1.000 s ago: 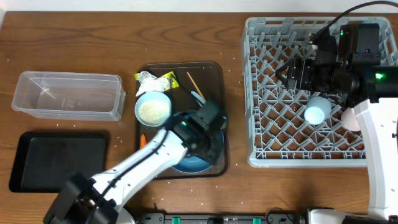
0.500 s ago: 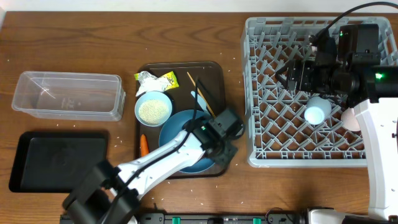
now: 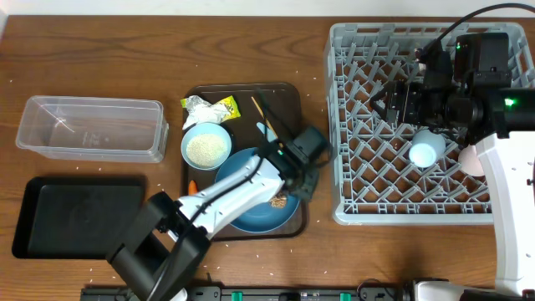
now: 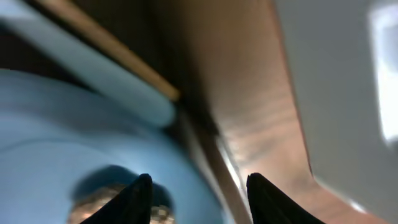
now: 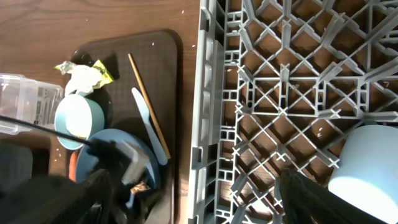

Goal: Sort waste into correct bins and load items into the dishwasher rack
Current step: 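Grasp the rim of the blue plate with the left gripper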

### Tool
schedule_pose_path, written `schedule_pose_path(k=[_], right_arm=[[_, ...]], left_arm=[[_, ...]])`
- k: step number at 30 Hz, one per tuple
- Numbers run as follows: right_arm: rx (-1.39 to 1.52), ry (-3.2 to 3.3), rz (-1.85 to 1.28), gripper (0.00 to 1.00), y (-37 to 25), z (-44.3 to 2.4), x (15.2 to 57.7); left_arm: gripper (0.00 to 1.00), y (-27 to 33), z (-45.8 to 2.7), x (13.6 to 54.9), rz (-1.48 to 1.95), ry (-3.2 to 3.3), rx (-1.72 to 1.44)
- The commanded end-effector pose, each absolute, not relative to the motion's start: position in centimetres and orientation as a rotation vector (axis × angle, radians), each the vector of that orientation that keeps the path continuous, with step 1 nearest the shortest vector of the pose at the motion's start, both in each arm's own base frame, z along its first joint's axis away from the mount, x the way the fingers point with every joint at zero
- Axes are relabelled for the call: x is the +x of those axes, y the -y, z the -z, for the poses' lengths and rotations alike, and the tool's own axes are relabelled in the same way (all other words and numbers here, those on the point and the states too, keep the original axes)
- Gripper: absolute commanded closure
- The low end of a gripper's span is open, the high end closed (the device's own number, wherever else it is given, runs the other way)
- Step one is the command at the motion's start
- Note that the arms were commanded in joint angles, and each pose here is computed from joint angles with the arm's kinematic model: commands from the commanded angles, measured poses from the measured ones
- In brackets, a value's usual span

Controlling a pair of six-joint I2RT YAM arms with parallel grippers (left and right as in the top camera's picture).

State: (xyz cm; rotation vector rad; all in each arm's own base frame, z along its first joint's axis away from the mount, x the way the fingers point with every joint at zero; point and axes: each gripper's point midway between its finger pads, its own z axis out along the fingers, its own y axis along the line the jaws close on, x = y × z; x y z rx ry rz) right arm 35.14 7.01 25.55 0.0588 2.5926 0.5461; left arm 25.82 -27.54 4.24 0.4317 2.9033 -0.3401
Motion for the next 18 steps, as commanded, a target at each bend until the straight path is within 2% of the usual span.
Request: schedule_pose_path(k=[1,8,18], right_arm=[[0.032,-2.597,-0.541,0.2,-7.3,-25.4,35.1],[0.018,-2.596,-0.537,0.2,-7.3,-25.4,35.1],[0.018,-2.597,-0.538,0.2,-7.3,-25.4,35.1]], left_arm=[[0.5,26.5,-4.4,27.3,0.329,-2.92,0.199],[0.5,26.8,-4.0,27.2,0.393,-2.952,0.16],[0.59,27.2,-3.9,25.2,0.466,-3.056,0.036]])
